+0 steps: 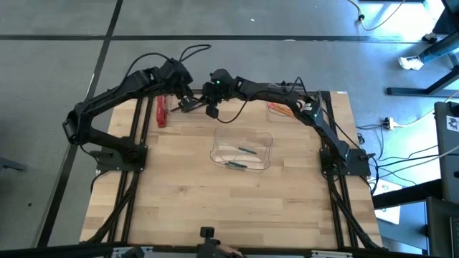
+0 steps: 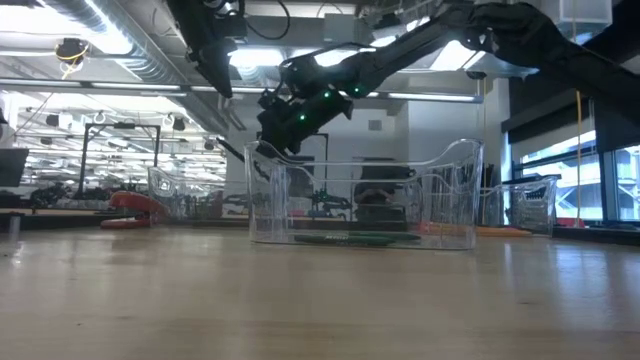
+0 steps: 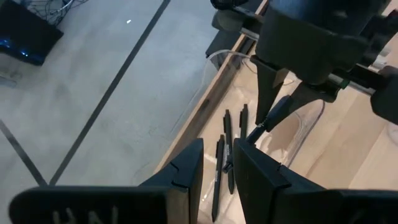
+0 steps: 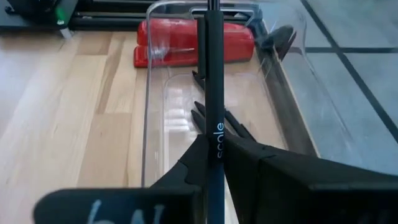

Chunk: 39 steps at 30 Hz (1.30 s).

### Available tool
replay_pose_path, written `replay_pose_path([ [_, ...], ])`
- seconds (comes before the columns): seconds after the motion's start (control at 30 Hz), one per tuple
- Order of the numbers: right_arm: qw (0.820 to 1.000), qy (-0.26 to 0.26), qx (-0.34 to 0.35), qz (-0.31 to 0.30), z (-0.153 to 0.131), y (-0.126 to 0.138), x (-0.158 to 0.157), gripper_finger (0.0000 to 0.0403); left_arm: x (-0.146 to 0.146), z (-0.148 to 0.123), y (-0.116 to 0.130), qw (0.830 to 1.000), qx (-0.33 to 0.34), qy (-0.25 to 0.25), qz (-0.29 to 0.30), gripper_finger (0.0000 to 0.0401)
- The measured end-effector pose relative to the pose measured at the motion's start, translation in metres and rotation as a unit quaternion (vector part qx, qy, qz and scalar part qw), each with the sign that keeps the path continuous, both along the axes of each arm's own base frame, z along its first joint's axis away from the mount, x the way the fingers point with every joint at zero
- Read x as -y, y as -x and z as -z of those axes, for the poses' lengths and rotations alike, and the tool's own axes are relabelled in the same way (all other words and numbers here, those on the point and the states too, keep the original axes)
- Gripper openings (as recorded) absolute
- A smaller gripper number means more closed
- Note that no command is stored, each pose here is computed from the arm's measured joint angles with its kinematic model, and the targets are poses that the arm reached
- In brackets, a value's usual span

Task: Sort crayons/erasers/pens/pencils in bins
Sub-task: Put the black pen into the top left transparent bin, then return to Home Position

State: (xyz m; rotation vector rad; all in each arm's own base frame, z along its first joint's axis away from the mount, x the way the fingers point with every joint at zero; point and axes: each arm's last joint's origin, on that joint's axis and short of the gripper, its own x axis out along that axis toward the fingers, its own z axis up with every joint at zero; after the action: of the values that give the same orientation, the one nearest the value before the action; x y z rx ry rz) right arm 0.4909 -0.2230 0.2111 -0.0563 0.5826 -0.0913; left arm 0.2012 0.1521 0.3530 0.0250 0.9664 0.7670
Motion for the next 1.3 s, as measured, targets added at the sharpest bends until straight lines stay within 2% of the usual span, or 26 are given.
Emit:
replay_pose_path([
  [0.27,1.0,0.004,0.006,0.0,0.003,-0.002,0.001,0.0046,0.0,0.0,0.0,1.0,0.0,0.0,0.0,0.008],
  [0.6,1.0,0.002,0.005,0.001,0.003,-0.002,0.001,0.0112,0.0,0.0,0.0,1.0,-0.001,-0.001,0.001,0.008],
  [0.8,1.0,0.009,0.01,0.01,-0.007,-0.003,0.002,0.0124,0.0,0.0,0.0,1.0,-0.005,-0.007,-0.005,0.008],
  [0.93,1.0,0.005,-0.014,0.022,-0.036,0.001,0.005,0.0096,-0.001,-0.001,0.001,1.0,-0.014,-0.02,-0.018,0.0069],
  [1.1,0.999,-0.004,-0.037,0.03,-0.085,0.022,0.006,0.0012,0.0,-0.001,0.003,1.0,-0.022,-0.017,-0.005,0.001],
  [1.3,0.998,-0.02,-0.057,0.028,-0.137,0.07,-0.002,0.0005,0.012,-0.014,0.019,0.999,0.025,-0.002,0.024,0.0001],
])
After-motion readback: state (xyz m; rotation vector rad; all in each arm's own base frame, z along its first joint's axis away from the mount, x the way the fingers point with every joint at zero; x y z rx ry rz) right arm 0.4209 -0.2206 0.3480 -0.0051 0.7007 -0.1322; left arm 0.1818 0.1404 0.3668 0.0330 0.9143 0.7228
